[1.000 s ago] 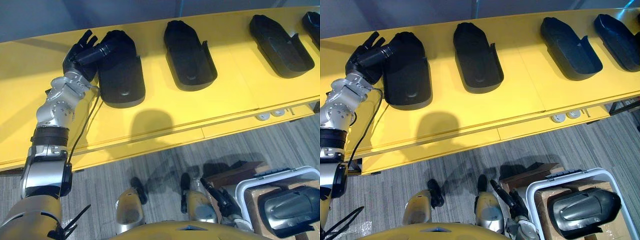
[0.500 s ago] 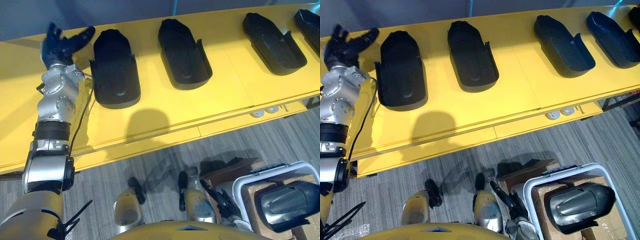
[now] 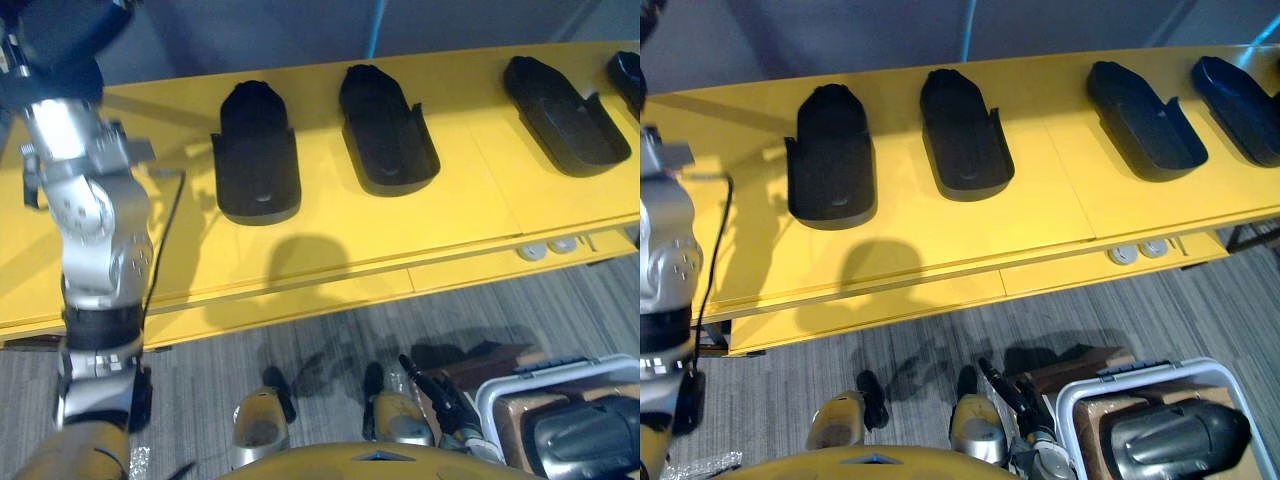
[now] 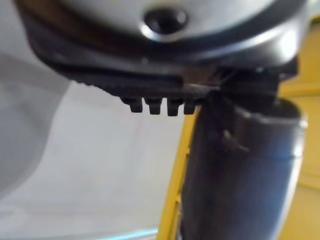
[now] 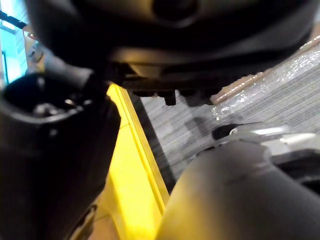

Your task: Walk over and take three plastic housings, then place them on the shelf

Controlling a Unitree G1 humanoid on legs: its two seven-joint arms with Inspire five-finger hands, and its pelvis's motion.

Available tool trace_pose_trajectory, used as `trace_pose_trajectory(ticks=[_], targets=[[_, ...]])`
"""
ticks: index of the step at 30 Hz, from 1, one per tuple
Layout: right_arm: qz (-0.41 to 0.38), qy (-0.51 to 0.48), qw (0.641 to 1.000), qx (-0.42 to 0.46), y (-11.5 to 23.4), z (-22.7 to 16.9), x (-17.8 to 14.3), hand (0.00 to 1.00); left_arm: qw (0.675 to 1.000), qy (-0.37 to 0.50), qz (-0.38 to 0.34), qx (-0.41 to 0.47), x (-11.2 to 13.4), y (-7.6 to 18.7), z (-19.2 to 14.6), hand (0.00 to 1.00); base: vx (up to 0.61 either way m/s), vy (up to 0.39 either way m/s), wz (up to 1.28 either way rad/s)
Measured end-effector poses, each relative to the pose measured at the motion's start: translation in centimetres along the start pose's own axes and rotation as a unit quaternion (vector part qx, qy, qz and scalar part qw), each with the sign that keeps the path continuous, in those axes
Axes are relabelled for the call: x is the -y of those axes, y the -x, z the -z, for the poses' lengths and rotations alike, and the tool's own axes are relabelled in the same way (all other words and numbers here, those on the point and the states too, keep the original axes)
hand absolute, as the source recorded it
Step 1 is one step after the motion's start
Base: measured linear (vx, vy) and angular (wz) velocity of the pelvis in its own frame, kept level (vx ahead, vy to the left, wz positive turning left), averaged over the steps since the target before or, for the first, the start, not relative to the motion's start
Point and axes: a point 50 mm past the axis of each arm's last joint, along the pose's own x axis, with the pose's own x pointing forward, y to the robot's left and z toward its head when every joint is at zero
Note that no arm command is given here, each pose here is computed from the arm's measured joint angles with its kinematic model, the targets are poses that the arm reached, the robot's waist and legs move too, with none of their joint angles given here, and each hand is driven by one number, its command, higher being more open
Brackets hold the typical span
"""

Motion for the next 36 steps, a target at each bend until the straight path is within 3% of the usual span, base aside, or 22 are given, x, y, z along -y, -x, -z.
trace_pose_trajectory(ticks=[6, 12, 18, 22, 28, 31, 36], targets=[[0.042, -0.038, 0.998, -0.039, 0.3, 1.8, 0.7, 1.0, 0.984, 0.07, -0.046, -0.156, -1.3, 9.7, 2.2, 1.0, 0.01, -0.022, 0.27], [0.066, -0.044, 0.993, -0.082, 0.7, 3.5, 1.4, 1.0, 0.95, 0.087, -0.025, -0.299, 1.7, 16.6, 4.2, 1.0, -0.05, -0.016, 0.22], [0.077, -0.038, 0.99, -0.113, 1.1, 4.8, 2.0, 1.0, 0.926, 0.126, 0.076, -0.347, 3.8, 19.1, 5.1, 1.0, -0.02, -0.007, 0.08], [0.078, -0.032, 0.989, -0.121, 1.0, 4.8, 2.4, 1.0, 0.91, 0.151, 0.146, -0.358, 4.0, 20.0, 5.3, 1.0, 0.0, -0.002, 0.01], [0.076, -0.005, 0.99, -0.119, 0.6, 4.2, 3.0, 1.0, 0.881, 0.203, 0.161, -0.396, 1.9, 21.8, 5.0, 1.0, 0.01, -0.001, 0.05], [0.073, -0.006, 0.99, -0.12, 0.6, 4.2, 3.0, 1.0, 0.871, 0.189, 0.18, -0.417, 0.8, 22.3, 4.7, 1.0, 0.05, -0.003, 0.13], [0.066, -0.004, 0.991, -0.113, 0.3, 3.7, 3.0, 1.0, 0.824, 0.155, 0.198, -0.507, -0.5, 24.7, 5.1, 1.0, 0.03, 0.004, 0.01]])
